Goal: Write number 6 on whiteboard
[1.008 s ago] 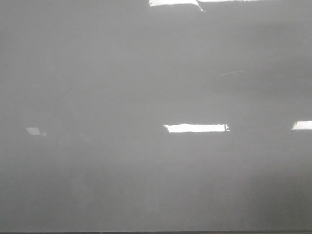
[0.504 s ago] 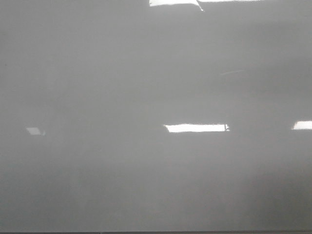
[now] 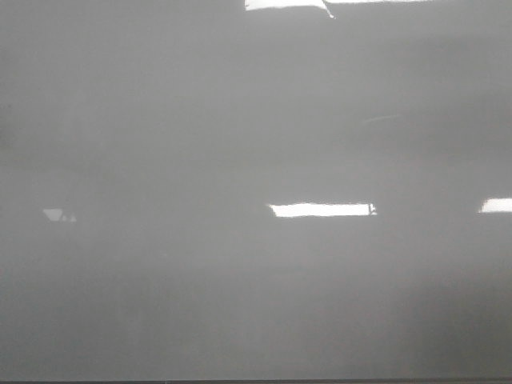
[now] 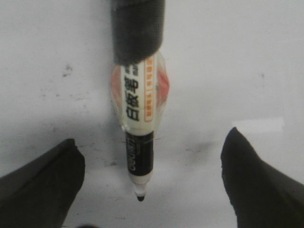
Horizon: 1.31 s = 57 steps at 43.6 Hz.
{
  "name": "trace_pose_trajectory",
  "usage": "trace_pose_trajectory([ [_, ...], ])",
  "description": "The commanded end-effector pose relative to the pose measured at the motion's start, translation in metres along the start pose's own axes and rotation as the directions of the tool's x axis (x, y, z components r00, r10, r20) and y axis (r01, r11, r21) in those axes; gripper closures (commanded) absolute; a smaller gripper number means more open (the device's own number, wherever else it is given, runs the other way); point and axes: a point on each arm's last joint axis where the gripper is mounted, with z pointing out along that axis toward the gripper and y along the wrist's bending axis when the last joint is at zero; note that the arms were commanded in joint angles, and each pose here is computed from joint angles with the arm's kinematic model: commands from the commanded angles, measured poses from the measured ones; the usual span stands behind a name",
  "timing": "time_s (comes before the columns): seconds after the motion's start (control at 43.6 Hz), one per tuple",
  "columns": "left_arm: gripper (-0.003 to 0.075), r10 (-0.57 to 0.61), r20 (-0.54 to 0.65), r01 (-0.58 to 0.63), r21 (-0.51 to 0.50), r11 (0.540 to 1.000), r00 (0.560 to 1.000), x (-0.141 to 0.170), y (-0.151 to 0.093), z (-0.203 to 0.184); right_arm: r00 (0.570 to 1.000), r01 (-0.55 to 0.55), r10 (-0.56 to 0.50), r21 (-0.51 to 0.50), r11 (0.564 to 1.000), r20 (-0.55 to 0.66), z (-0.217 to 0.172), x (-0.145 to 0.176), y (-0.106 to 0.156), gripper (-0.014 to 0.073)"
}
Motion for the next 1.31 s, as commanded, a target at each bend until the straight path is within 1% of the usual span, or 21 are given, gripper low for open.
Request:
trace_pose_trajectory([
  [0.0,0.0158,-0.003,0.143,0.005,-0.013,1.000,0.990,-0.021,0.002,-0.004,0.996,0.005,-0.004,-0.003,1.000,0.092,-0.004,-0.013,0.001,-0.0029],
  [0.298,0.0159,-0.003,0.171,0.005,-0.014,1.000,0.985,-0.021,0.002,0.008,0.996,0.005,-0.004,-0.003,1.000,0.092,-0.004,-0.013,0.001,-0.0029],
  [0.367,0.0178,-0.003,0.173,0.005,-0.013,1.000,0.985,-0.021,0.001,0.010,0.996,0.005,-0.004,-0.003,1.000,0.092,-0.004,-0.013,0.001,-0.0029],
  [0.435,0.0217,-0.003,0.165,0.005,-0.012,1.000,0.986,-0.020,0.001,0.013,0.996,0.005,-0.004,-0.003,1.000,0.092,-0.004,-0.013,0.001,-0.0029],
  [0.527,0.0294,-0.003,0.147,0.005,-0.010,1.000,0.989,-0.018,0.001,0.014,0.996,0.005,-0.004,-0.003,1.000,0.091,-0.004,-0.013,0.001,-0.0029],
  [0.733,0.0527,-0.003,0.147,0.005,-0.010,1.000,0.989,-0.018,0.001,0.014,0.996,0.005,-0.004,-0.003,1.000,0.091,-0.004,-0.013,0.001,-0.0029],
  [0.825,0.0611,-0.003,0.148,0.005,-0.011,1.000,0.989,-0.019,0.001,0.011,0.995,0.005,-0.004,-0.002,1.000,0.100,-0.004,-0.014,0.001,-0.0029],
  [0.985,0.0719,-0.003,0.180,0.006,-0.017,1.000,0.984,-0.025,0.002,-0.007,0.993,0.004,-0.004,-0.002,1.000,0.122,-0.004,-0.016,0.001,-0.0029],
  [1.031,0.0741,-0.004,0.193,0.008,-0.020,1.000,0.981,-0.027,0.003,-0.017,0.992,0.004,-0.004,-0.002,1.000,0.123,-0.004,-0.016,0.001,-0.0029],
  [1.145,0.0741,-0.007,0.192,0.012,-0.023,1.000,0.981,-0.029,0.004,-0.041,0.993,-0.008,0.009,-0.012,1.000,0.118,-0.006,-0.018,0.001,-0.0029],
  [1.237,0.0741,-0.001,0.185,0.004,-0.015,1.000,0.983,-0.028,0.001,-0.064,0.994,-0.023,0.026,-0.028,0.999,0.109,-0.012,-0.025,0.003,-0.0029],
  [1.283,0.0741,0.007,0.162,-0.007,-0.003,1.000,0.987,-0.027,-0.002,-0.077,0.995,-0.025,0.028,-0.033,0.999,0.098,-0.017,-0.029,0.004,-0.0029],
])
